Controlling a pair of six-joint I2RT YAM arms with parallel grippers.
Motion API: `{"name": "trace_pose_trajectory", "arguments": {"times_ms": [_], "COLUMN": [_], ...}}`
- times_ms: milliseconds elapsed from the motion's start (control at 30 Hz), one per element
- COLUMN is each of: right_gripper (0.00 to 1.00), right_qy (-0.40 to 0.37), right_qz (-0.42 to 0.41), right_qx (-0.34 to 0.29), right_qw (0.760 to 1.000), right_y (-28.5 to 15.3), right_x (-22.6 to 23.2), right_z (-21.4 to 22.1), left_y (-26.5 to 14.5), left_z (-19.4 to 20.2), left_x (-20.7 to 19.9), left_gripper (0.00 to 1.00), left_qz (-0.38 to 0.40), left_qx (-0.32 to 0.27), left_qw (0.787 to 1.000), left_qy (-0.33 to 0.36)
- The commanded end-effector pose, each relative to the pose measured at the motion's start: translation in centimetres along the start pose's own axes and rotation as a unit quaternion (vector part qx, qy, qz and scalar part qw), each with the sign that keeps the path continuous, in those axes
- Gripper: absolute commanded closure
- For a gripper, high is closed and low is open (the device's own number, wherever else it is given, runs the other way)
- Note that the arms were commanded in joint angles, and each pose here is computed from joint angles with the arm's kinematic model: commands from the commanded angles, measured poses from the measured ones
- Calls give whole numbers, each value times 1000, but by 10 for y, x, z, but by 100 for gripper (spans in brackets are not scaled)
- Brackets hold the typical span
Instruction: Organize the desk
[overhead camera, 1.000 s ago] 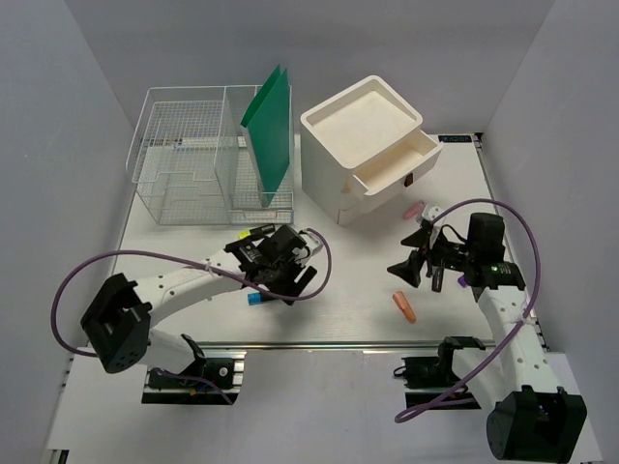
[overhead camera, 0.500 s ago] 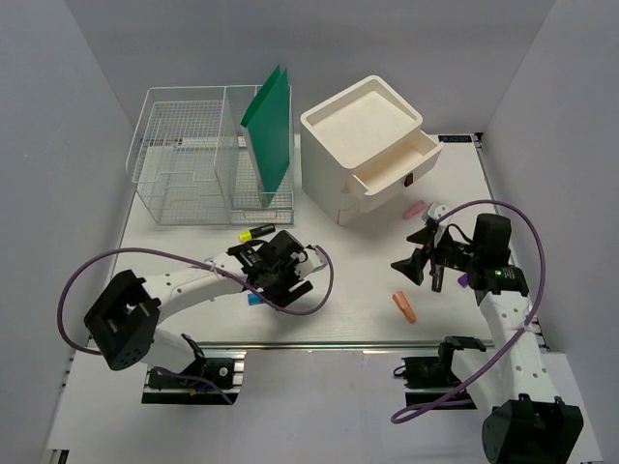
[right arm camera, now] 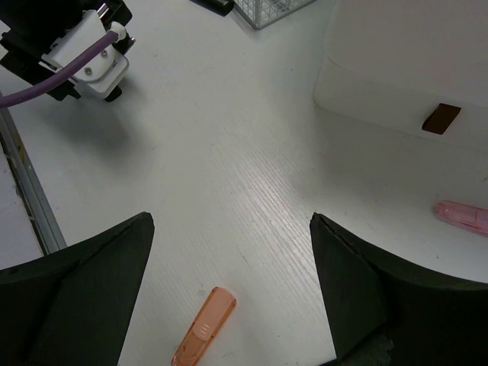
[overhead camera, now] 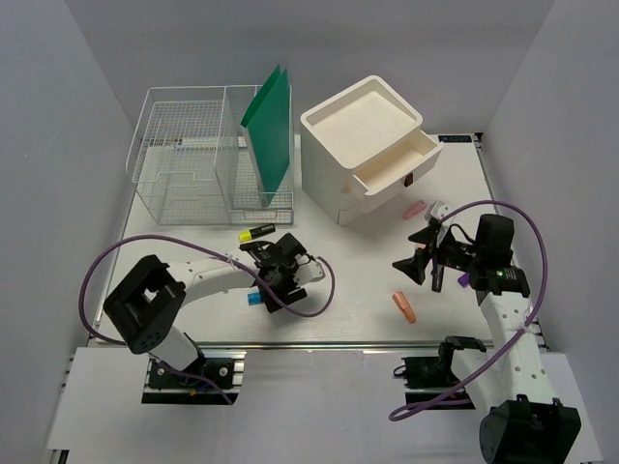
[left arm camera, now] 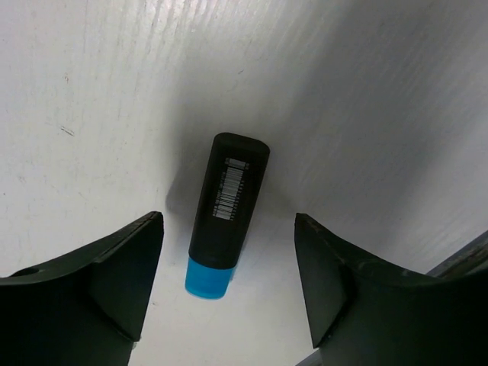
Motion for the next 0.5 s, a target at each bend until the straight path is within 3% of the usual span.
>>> {"name": "trace_pose_trajectory", "arguments": {"times_ms": [0,267,467], "right_gripper": [12,12,12], "right_qy": [-10,-14,-17], "right_qz": [-7,-5,0], "right_qx": [-17,-24,-26], "right_qw": [1000,1000,1000], "right_y": [-1,-4,-7], "right_x": [3,3,2], "right_z": [-5,-8,-9], "left_y": [1,19,15], "left_z": [-6,-1,-6], "left_x": [6,-1,0], "left_gripper": [22,49,69], "left_qz": [4,55,50], "left_qx": [-10,29,24], "left_qw": [1000,998,998], "left_qy": [5,-4,-12]}}
Point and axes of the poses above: each gripper's point midway between its finger pads, its own y axis out along the fingers, its own x axis along the line the jaws close on, z = x × y, the point moved 2 cm from there along -y, back along the fingers, and after that the axes turned 15 degrees about -y, right-handed, at the moved point
